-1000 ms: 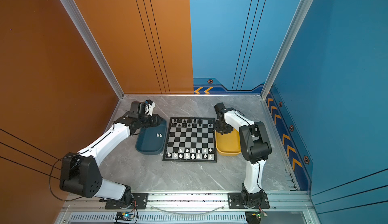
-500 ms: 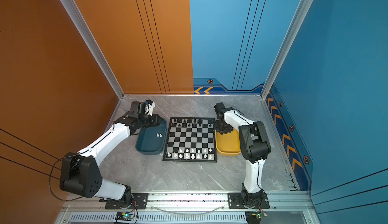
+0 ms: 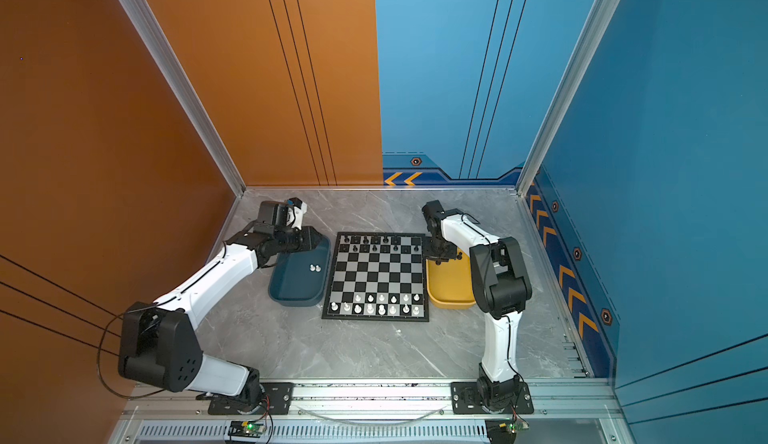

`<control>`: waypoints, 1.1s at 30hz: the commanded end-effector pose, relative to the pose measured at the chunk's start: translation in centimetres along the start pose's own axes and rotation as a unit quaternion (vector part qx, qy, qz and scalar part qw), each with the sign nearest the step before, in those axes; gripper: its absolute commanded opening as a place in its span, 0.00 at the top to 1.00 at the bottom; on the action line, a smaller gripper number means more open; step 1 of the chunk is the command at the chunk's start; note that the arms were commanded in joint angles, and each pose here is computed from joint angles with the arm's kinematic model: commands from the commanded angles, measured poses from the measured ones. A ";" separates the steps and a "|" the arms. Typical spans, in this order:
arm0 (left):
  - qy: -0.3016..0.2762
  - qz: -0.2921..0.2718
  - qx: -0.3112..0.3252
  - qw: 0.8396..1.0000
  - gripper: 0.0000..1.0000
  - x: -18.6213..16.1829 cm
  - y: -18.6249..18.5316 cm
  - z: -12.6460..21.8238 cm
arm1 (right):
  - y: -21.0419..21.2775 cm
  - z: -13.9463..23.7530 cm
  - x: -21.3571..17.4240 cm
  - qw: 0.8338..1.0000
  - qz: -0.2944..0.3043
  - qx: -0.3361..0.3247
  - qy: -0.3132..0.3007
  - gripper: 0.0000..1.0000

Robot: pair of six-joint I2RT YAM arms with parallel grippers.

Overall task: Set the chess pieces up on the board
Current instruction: 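Close the right gripper on a black pawn in the yellow tray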

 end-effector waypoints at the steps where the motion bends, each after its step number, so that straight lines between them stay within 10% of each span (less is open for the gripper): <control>1: 0.001 -0.005 -0.011 1.000 0.65 0.2 -0.4 -0.2 | 0.1 -0.5 -0.6 0.999 0.027 -0.012 0.030 0.82; 19: 0.003 -0.006 -0.014 1.000 0.65 0.2 -0.5 -0.3 | 0.5 -0.1 -0.5 0.999 0.045 -0.014 0.024 0.70; 33: 0.004 -0.006 -0.014 1.000 0.65 0.2 -0.4 -0.3 | 0.4 -0.2 -0.5 0.999 0.038 -0.017 0.025 0.82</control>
Point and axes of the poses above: each gripper's point midway between its finger pads, its own z axis back along the fingers, its own y axis along the line the jaws close on, x = y × z, the point moved 7 cm from there along z, back along the fingers, and after that the axes turned 1 degree about z, right-handed, at the moved point
